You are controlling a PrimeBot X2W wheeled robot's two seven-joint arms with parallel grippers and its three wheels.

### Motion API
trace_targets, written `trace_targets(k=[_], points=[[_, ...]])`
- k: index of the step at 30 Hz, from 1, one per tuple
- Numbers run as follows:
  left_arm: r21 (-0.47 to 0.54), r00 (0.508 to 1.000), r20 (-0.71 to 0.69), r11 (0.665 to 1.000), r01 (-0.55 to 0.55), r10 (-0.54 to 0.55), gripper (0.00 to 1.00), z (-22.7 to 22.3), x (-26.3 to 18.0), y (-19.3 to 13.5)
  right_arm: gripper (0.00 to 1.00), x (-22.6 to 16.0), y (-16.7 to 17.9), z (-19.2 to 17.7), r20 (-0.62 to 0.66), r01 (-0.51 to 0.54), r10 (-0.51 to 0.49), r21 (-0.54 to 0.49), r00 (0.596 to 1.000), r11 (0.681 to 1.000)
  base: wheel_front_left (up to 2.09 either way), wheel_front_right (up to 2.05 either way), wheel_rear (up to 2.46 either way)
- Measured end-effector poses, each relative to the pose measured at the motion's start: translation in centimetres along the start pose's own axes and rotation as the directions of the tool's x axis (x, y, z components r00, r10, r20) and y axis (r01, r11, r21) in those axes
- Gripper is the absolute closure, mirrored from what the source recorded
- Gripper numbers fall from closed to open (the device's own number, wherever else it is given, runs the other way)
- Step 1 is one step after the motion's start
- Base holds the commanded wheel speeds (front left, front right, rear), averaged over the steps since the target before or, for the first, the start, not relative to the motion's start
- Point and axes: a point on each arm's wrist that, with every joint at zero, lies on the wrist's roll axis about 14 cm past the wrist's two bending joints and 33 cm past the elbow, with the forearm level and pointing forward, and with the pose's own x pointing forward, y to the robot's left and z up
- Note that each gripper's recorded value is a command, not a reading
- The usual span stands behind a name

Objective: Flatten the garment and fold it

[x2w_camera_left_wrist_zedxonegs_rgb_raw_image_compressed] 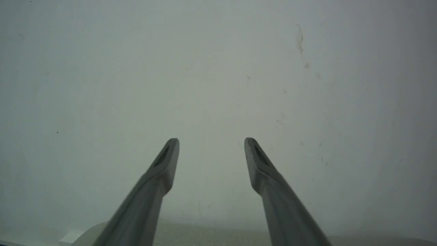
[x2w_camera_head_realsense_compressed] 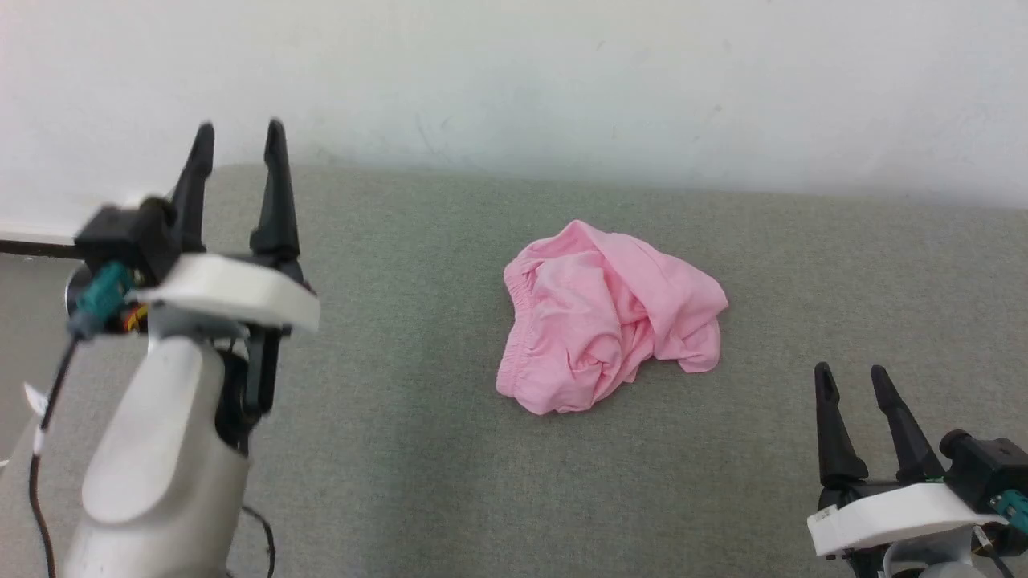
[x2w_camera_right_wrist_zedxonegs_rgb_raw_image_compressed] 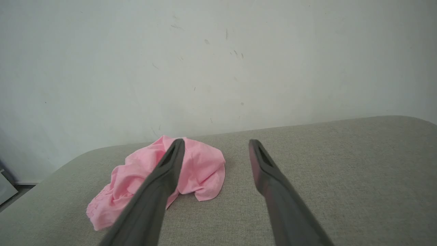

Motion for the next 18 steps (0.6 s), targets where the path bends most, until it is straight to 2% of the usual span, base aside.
trace_targets(k=[7,18], points=[[0.032,0.999,-0.045,0.999,0.000,0.002,0.00,-2.2,-3.9,-0.5,0.00,-0.7,-0.9,0.2,0.003,0.028,-0.028,0.006,1.000,1.000,0.00,0.00,0.00],[-0.050,0.985,-0.167,0.998,0.039,-0.047,0.00,-6.2,-8.6,-3.1,0.00,-1.6,-1.6,-0.3,-0.012,0.054,-0.053,0.012,0.998,0.998,0.00,0.00,0.00]])
